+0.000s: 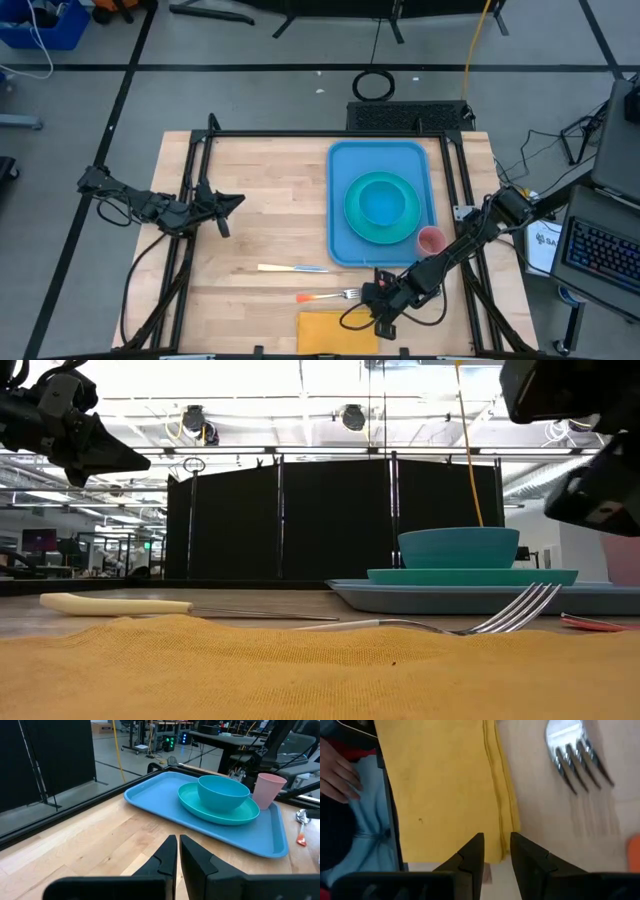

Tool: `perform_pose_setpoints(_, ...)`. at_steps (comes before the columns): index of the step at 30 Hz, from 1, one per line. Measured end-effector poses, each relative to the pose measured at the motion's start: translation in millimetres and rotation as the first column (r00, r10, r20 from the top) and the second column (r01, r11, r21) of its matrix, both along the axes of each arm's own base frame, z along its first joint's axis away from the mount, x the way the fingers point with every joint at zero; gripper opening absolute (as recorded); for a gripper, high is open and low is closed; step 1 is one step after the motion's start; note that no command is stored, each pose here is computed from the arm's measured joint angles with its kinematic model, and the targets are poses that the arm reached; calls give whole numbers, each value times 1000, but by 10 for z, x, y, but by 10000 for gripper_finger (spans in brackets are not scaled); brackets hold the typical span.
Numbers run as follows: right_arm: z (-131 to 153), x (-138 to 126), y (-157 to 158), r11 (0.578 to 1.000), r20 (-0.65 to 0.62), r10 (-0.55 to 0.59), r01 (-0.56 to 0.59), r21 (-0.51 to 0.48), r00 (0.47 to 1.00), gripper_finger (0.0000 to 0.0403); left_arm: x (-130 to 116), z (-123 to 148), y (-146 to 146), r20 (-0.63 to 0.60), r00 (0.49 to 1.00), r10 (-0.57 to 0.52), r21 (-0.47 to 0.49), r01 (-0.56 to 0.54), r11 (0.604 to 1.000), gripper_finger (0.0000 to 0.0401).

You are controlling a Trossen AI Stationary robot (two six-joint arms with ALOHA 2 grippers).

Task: Set up tray
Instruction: Put the yellow table napkin to the left of the green plate on the blue serving tray

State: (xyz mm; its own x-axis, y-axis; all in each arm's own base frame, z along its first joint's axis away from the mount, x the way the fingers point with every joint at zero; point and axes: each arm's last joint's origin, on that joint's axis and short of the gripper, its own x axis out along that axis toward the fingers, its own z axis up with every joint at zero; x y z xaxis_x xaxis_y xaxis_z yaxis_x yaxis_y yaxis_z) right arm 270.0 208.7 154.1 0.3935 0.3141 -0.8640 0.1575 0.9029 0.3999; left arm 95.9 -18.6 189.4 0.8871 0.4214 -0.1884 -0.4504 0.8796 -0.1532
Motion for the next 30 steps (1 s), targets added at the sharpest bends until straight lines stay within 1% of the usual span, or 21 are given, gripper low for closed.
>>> perform_pose_setpoints(4,4,1,10,998,-30,-27,28,49,999,86,0,0,0,0,1000,0,0,0,1000,24)
perform_pose_setpoints(9,7,-9,26,987,-105,-83,97,128,991,88,0,0,0,0,1000,0,0,0,1000,24)
perform_pose_setpoints(13,12,-4,31,979,-123,-119,137,152,985,107,0,0,0,0,1000,0,0,0,1000,24)
perform_pose_setpoints(18,2,-15,19,978,-139,-140,159,137,980,152,0,0,0,0,1000,0,0,0,1000,24)
perform_pose_setpoints(23,2,4,0,985,-75,-143,149,84,987,193,0,0,0,0,1000,0,0,0,1000,24)
perform_pose_setpoints(26,-42,26,-12,983,-89,-155,162,83,984,205,0,0,0,0,1000,0,0,0,1000,24)
perform_pose_setpoints(28,-132,34,4,985,-129,-139,151,88,982,208,0,0,0,0,1000,0,0,0,1000,24)
perform_pose_setpoints(30,-194,58,31,986,-135,-117,131,105,984,210,0,-1,0,-1,1000,0,0,0,1000,24)
